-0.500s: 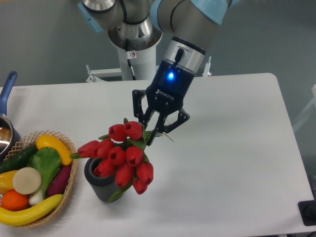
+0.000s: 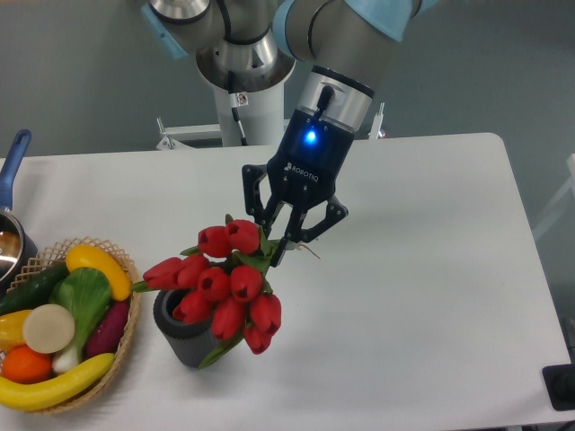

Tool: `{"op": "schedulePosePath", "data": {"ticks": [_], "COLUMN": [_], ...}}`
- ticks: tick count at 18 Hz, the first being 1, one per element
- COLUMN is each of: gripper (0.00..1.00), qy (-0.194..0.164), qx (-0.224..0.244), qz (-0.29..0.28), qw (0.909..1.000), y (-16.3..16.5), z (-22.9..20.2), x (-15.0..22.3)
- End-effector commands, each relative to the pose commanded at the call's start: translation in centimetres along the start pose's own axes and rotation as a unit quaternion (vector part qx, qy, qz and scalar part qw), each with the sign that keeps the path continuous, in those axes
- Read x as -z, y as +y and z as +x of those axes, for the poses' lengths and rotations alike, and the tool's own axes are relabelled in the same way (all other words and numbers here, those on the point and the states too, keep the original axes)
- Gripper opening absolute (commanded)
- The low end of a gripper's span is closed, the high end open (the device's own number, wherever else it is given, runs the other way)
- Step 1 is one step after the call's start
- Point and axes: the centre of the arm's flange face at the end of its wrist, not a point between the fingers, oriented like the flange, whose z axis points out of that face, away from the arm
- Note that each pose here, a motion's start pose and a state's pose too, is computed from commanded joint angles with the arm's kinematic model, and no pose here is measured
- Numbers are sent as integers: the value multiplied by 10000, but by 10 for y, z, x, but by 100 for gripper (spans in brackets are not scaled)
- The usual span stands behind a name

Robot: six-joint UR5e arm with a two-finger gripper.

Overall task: Insert the flowers into the vase
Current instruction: 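Hold the red tulip bouquet by its stems above the black vase, then lift the tulip bouquet up out of the black vase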

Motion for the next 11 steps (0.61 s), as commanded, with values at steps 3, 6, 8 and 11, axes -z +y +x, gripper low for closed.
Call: {"op": "schedulePosePath", "data": {"ticks": [3, 6, 8, 11], "gripper": [31, 31, 31, 31], "qy": [22, 51, 95, 251], "qx": [2, 10, -5, -209], "qz": [-14, -20, -2, 242], "qw": [10000, 10000, 10000, 9992], "y": [3, 4, 4, -5], "z": [-2, -2, 2, 7], "x": [-5, -7, -9, -17]}}
